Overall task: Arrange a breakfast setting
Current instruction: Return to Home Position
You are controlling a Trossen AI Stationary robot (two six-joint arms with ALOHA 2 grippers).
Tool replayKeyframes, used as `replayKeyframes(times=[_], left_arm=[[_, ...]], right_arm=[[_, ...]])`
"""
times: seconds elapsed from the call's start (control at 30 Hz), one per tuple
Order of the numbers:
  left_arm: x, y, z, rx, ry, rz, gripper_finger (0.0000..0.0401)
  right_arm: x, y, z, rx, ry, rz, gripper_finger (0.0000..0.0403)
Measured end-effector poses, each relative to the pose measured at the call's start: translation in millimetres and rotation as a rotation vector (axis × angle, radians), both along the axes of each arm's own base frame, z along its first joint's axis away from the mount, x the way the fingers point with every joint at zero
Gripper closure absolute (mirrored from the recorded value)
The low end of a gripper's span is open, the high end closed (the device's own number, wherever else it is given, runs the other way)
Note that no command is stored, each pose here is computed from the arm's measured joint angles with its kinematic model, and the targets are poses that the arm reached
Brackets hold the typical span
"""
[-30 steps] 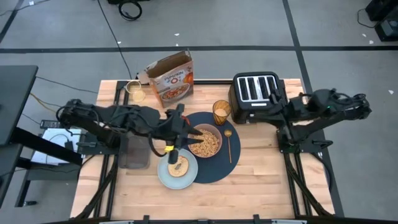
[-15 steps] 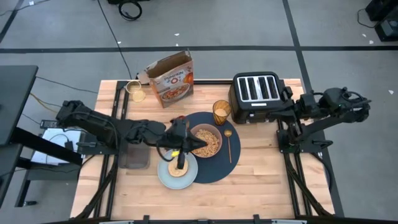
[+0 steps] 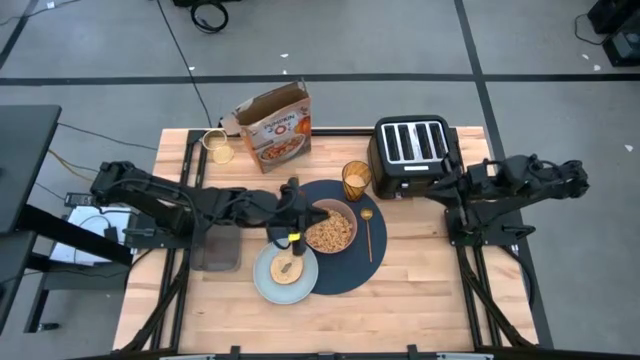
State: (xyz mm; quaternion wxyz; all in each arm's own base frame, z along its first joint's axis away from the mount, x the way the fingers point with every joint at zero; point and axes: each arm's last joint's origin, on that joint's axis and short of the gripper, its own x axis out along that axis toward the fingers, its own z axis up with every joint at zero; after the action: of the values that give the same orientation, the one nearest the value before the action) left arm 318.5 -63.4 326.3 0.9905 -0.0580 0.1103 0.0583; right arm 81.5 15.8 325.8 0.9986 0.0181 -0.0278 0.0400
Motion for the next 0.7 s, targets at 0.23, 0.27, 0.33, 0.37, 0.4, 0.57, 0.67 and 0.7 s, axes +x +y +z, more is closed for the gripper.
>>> replayKeyframes(times=[0.23, 0.27, 0.33, 0.37, 0.4, 0.57, 0.67, 0.7], left_arm=[[-2, 2, -5, 0.19, 0.071, 0.066, 0.0361], [-2, 2, -5, 0.209, 0.081, 0.064, 0.036], [-3, 3, -7, 0.243, 0.1, 0.06, 0.036], [-3, 3, -7, 0.261, 0.108, 0.055, 0.036], [-3, 3, -8, 0.274, 0.115, 0.05, 0.036], [-3, 4, -8, 0.291, 0.126, 0.048, 0.036], [-3, 5, -10, 0.287, 0.098, 0.056, 0.036], [-5, 7, -14, 0.289, 0.079, 0.059, 0.036]], right_arm=[[-4, -1, -41, 0.038, -0.055, 0.014, 0.0368], [-5, -1, -47, 0.04, -0.063, 0.017, 0.0368], [-8, -1, -57, 0.053, -0.097, 0.027, 0.0368], [-9, -1, -62, 0.063, -0.109, 0.033, 0.0368], [-10, -1, -68, 0.071, -0.118, 0.038, 0.0368], [-6, 0, -88, 0.089, -0.192, 0.065, 0.0368], [0, 3, -99, 0.095, -0.273, 0.116, 0.0368], [2, 4, -105, 0.105, -0.299, 0.127, 0.0368]])
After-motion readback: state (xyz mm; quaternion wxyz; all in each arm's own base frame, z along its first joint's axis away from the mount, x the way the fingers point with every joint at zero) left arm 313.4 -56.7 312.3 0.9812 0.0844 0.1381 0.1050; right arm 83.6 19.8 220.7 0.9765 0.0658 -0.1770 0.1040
